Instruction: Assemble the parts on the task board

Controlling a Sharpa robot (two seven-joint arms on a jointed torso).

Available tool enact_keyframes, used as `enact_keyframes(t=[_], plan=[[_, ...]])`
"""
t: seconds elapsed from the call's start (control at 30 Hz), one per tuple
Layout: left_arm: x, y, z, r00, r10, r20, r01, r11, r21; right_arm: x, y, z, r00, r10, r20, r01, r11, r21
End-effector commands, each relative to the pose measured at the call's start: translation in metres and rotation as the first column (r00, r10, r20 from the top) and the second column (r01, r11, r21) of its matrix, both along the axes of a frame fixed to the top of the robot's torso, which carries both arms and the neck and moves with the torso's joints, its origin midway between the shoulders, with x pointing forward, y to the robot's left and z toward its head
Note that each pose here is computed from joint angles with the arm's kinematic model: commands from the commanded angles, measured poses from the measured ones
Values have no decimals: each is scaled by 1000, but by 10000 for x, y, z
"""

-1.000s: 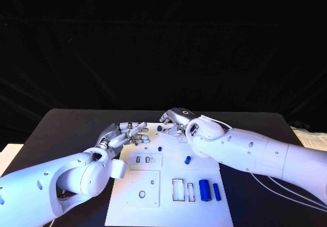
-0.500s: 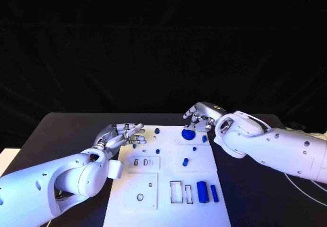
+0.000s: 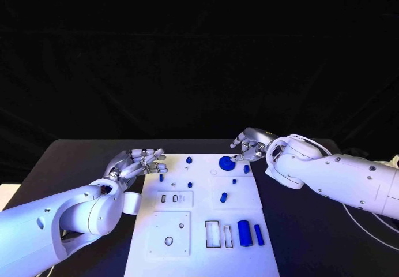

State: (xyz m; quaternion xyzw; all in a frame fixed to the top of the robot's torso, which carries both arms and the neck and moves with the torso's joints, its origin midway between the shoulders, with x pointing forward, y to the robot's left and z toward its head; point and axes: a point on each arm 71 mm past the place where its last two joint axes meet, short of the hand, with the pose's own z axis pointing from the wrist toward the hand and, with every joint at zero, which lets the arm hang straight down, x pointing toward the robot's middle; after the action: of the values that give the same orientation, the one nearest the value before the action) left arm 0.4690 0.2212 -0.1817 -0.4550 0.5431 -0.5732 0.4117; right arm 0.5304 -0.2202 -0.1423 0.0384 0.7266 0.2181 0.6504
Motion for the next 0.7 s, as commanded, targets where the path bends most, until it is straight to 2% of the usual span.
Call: enact_keyframes(t=[0.03, 0.3, 0.7], plan=[[26, 15, 12, 1000, -9, -7, 9, 1000, -28, 14, 22, -55, 1000, 6, -19, -7, 999, -53], [50, 59, -2, 999, 8, -39, -11, 998, -56, 44, 113, -133, 1000, 23, -20, -24, 997, -79], [63, 35, 59, 999, -28, 40, 28, 1000, -1, 78, 211, -233, 998, 44, -33, -48, 993, -111]])
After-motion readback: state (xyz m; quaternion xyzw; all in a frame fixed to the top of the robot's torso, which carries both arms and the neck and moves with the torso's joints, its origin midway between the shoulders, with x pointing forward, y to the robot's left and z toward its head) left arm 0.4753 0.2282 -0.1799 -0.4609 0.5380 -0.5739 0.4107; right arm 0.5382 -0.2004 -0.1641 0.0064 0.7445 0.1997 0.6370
